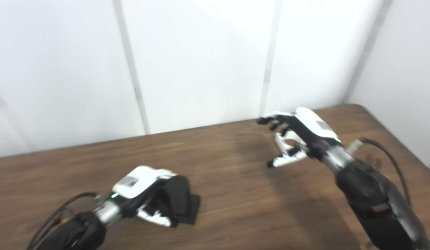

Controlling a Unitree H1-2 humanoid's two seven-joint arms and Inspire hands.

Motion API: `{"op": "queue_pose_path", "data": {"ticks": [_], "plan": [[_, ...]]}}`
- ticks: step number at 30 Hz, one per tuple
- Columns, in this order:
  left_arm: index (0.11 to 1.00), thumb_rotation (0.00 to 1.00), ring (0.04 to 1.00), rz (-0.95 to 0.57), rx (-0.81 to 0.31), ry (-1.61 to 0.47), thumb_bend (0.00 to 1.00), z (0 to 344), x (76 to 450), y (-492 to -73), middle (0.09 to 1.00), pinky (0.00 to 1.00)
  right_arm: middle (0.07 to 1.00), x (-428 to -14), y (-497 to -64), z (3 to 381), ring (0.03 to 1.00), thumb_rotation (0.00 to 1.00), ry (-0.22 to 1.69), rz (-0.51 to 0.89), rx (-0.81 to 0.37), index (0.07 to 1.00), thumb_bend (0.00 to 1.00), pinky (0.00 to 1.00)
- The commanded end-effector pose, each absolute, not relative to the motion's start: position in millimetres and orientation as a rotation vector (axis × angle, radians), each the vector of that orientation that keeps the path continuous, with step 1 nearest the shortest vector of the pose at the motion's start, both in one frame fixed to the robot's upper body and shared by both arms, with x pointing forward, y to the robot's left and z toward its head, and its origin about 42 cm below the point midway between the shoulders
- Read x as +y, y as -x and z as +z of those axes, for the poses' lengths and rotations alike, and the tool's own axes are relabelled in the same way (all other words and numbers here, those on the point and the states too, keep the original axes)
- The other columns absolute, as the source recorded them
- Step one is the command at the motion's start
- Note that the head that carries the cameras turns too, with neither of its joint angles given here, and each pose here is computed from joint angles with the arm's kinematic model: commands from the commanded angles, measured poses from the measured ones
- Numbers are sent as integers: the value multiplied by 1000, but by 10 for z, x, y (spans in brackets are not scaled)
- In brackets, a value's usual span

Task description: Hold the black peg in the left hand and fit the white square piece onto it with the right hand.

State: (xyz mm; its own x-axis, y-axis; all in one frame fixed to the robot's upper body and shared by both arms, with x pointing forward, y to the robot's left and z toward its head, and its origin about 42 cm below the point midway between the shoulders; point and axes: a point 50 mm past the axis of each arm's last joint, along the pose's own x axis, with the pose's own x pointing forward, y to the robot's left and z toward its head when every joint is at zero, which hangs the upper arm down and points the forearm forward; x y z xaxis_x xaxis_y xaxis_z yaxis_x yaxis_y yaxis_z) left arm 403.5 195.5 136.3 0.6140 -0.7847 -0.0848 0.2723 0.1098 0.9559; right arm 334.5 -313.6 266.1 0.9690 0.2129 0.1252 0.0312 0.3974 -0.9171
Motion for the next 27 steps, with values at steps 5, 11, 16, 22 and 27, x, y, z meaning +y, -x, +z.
{"op": "queue_pose_path", "data": {"ticks": [5,11,16,22,27], "plan": [[489,58,794,-987,-374,-1320,524,906,2227,-3765,774,713,871,-3300,-3607,3005,839,182,1424,123,-141,825,822,709],[490,58,805,-997,-348,-1315,523,905,2325,-3760,782,719,913,-3387,-3818,3028,881,221,1547,128,-28,843,824,754],[490,60,816,-989,-338,-1324,524,845,2394,-3768,794,726,923,-3506,-3961,3045,898,222,1566,125,39,844,839,801],[491,62,827,-997,-332,-1335,524,788,2425,-3774,796,733,935,-3628,-4122,3014,907,217,1594,91,137,872,881,793],[492,65,836,-1002,-331,-1336,524,775,2443,-3772,801,749,929,-3686,-4243,2985,902,196,1600,84,173,872,901,773]]}}
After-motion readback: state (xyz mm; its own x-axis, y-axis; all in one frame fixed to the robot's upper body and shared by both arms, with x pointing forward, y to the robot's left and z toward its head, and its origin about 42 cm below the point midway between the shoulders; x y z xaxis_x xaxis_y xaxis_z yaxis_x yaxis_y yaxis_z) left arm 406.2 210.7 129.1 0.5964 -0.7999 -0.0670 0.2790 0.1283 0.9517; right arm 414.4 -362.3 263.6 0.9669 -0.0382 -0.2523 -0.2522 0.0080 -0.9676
